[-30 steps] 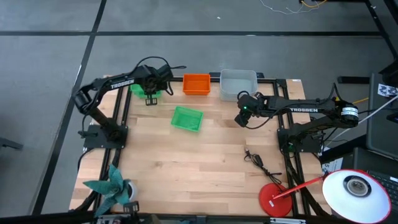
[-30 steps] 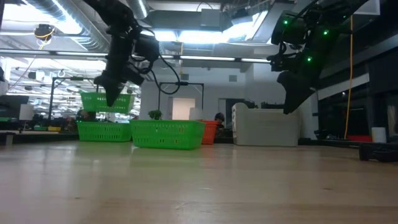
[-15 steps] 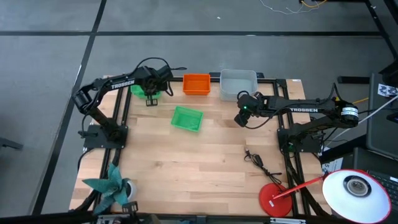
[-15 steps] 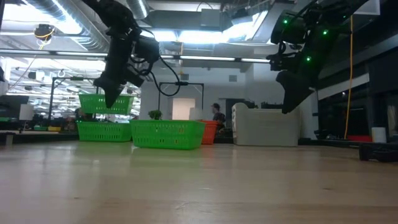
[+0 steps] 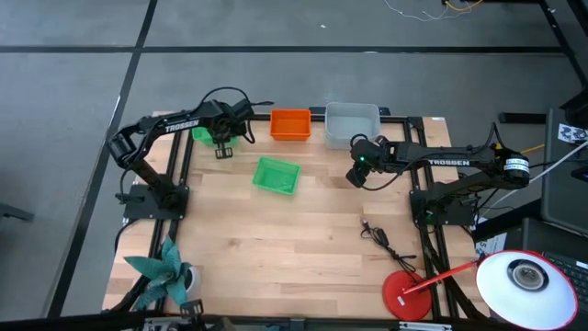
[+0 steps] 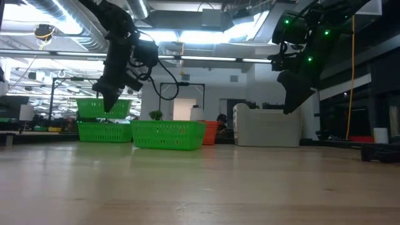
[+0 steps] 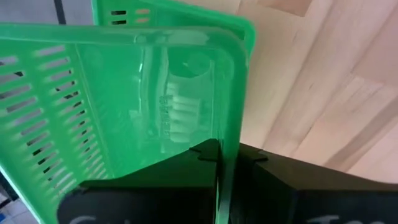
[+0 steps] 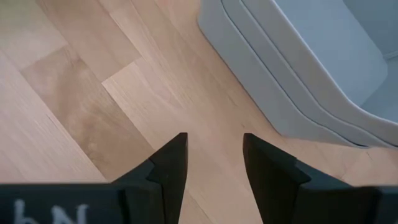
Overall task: Stack baskets by color
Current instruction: Stack the bottom left green bin on top of the top green bin
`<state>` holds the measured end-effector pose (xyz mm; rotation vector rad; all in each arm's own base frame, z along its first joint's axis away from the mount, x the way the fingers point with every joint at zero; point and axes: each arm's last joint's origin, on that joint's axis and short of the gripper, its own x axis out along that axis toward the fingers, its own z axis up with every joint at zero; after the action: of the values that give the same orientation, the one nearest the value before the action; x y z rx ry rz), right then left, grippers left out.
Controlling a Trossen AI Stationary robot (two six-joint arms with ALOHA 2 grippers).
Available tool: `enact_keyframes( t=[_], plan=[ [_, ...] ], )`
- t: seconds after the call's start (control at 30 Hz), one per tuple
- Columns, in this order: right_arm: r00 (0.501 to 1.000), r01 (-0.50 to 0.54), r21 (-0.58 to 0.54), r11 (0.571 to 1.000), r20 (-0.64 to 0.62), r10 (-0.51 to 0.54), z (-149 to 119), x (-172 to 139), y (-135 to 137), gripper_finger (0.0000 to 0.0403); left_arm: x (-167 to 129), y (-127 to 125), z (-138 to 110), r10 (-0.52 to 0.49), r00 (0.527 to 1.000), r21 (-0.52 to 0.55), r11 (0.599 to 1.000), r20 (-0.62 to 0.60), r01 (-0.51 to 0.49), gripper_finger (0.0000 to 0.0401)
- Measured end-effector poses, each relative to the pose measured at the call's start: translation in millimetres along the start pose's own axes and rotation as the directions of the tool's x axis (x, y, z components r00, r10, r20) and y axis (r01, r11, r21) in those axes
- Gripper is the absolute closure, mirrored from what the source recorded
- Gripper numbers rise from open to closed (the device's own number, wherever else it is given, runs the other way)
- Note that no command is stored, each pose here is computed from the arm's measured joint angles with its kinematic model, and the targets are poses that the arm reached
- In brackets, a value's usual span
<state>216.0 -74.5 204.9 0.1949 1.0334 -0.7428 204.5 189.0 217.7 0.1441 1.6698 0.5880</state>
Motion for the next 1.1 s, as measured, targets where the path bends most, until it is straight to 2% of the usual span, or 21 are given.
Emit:
enact_keyframes(
  t=[0.13,0.33,0.43,0.7,0.9,1.1],
  plan=[
    [1.000,0.000,0.001,1.000,0.002,0.000,0.2,0.0,0.0,0.0246,-6.1,-7.7,4.9,-0.025,0.999,-0.035,0.999,0.030,0.026,0.0401],
    [1.000,-0.003,0.004,1.000,0.010,0.003,1.0,0.1,0.3,0.0246,-35.1,-19.0,22.5,-0.030,0.985,-0.206,0.976,0.172,0.066,0.0401],
    [1.000,-0.003,0.005,1.000,0.010,0.003,1.1,0.1,0.3,0.0246,-36.0,-22.1,28.6,-0.068,0.972,-0.208,0.971,0.226,0.116,0.0401],
    [1.000,-0.002,0.004,1.000,0.009,0.002,0.9,0.1,0.3,0.0246,-13.0,-4.7,26.7,0.025,0.994,-0.126,0.992,0.106,-0.011,0.0401],
    [1.000,-0.002,0.003,1.000,0.008,0.002,0.8,0.1,0.3,0.0246,-1.7,7.1,11.3,-0.023,1.000,-0.029,0.999,0.002,0.023,0.0401],
    [1.000,-0.002,0.002,1.000,0.006,0.002,0.6,0.1,0.3,0.0246,14.3,14.3,3.2,-0.042,0.999,-0.042,0.998,-0.033,0.041,0.0401]
  ],
)
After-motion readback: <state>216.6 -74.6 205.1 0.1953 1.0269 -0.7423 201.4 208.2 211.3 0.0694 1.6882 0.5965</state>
